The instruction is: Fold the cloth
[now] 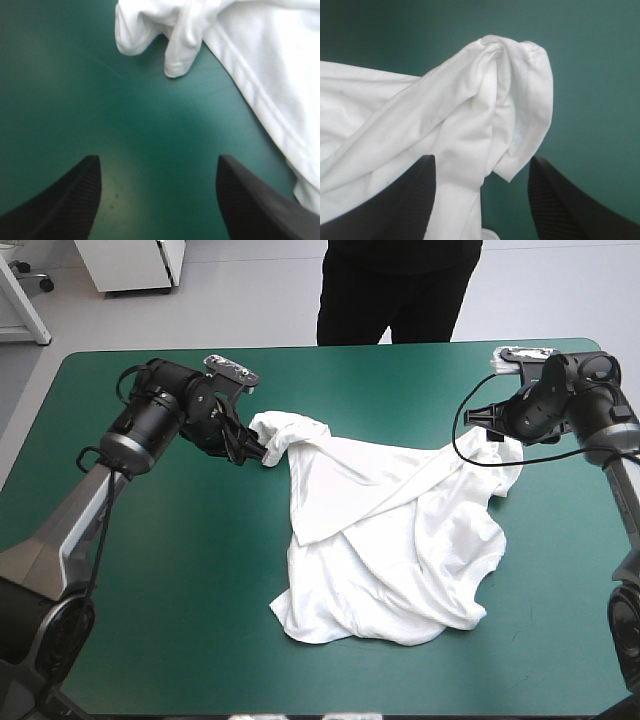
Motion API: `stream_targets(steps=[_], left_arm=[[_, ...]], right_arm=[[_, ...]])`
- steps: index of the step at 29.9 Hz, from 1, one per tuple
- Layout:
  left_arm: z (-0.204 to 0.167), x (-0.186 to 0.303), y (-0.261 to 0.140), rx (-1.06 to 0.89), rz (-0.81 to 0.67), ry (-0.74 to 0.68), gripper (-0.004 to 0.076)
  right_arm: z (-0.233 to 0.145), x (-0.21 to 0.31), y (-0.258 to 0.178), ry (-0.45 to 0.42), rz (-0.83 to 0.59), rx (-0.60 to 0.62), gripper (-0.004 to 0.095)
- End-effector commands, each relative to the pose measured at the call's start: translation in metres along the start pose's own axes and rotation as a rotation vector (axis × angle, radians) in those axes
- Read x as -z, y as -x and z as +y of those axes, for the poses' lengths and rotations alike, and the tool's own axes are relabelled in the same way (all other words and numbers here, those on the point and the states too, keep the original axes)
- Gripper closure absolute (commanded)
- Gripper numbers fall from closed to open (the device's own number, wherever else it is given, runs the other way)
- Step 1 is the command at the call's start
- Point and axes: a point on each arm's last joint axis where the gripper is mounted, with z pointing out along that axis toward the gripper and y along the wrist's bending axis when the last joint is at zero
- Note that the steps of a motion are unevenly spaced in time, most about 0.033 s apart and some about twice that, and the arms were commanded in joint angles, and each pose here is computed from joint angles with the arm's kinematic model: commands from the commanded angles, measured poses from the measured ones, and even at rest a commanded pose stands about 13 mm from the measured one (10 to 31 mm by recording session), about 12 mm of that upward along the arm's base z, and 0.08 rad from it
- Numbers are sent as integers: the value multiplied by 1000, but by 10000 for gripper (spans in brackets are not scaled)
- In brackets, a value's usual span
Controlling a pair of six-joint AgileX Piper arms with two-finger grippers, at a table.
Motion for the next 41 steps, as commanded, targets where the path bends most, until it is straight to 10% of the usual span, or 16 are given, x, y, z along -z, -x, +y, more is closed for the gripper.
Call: stream_targets(steps=[1, 18, 41], left_arm=[[-4, 61, -11, 26, -108, -52, 252], [-94, 118, -32, -171, -198, -220, 269], [-122, 1, -134, -83, 300, -332, 269]], right_arm=[[-3, 45, 1, 1, -122, 10, 396], [-4, 62, -8, -3, -92, 21, 420], [-4, 65, -9, -2, -103, 22, 426]])
